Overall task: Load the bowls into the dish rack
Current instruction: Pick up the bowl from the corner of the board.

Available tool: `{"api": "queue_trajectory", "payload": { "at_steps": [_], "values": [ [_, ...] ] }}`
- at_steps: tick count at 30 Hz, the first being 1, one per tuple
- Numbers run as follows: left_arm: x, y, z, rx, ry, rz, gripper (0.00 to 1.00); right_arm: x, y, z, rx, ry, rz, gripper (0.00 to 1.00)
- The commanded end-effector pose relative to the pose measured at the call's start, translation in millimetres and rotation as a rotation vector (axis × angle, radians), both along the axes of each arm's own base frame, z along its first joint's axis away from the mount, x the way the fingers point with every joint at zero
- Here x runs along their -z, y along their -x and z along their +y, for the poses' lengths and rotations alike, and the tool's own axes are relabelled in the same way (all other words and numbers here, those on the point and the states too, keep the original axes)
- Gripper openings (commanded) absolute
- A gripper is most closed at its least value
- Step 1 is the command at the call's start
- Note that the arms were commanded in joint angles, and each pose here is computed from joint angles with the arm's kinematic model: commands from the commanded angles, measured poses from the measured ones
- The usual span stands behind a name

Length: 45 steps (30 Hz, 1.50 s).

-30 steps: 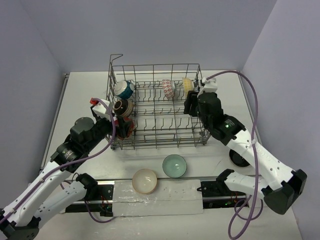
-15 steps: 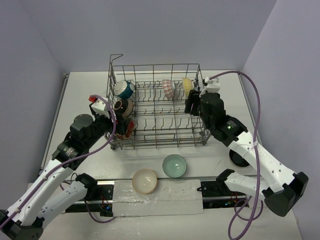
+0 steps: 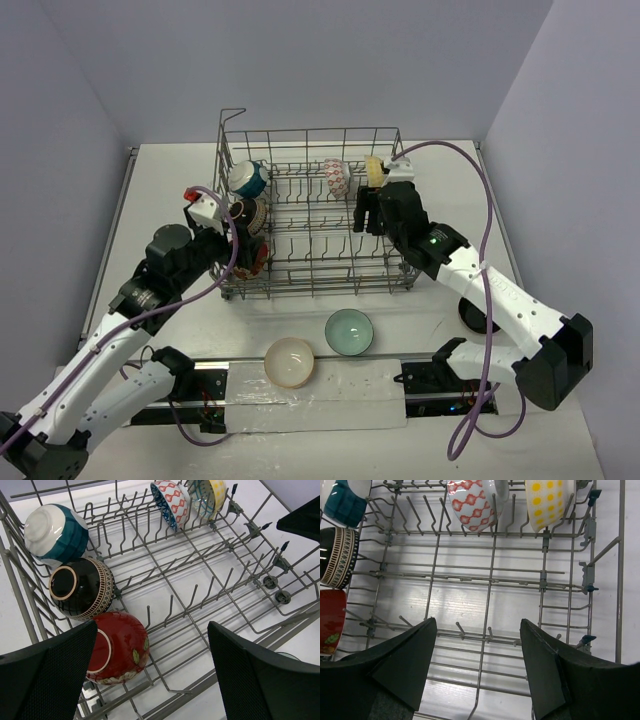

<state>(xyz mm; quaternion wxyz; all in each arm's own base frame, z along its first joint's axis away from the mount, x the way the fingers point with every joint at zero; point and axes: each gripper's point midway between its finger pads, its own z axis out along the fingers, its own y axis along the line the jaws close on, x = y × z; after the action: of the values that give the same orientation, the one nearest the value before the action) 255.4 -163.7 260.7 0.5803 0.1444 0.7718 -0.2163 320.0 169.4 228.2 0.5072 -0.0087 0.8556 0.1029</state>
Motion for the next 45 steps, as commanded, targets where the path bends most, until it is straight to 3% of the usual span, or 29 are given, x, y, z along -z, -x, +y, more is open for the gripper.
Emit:
{"api": "queue_trajectory", "payload": {
  "at_steps": [1,13,23,34,40,45],
  "values": [
    [-13,-3,-8,0.046,0.020,-0.055,0.97,-22,-7,3,0.003,-0.049,-0.042,0.75],
    [-18,-2,2,0.015,0.019,-0.066,0.97,-38,3,-11,0.030,-0.075,-0.103,0.79],
    [-17,1,-13,0.101,0.018,-0.040,0.97,-41,1,-8,0.019,-0.083,-0.096,0.81],
    [-51,29,-30,0.210,0.037,-0.092,0.86,-64,15,-18,0.019,-0.122,-0.158,0.82],
    [-77,55,-56,0.251,-0.006,-0.021,0.86,-60,16,-16,0.009,-0.122,-0.146,0.83],
    [-49,87,-87,0.360,-0.052,0.138,0.86,-60,14,-19,0.027,-0.107,-0.138,0.84]
  ]
}}
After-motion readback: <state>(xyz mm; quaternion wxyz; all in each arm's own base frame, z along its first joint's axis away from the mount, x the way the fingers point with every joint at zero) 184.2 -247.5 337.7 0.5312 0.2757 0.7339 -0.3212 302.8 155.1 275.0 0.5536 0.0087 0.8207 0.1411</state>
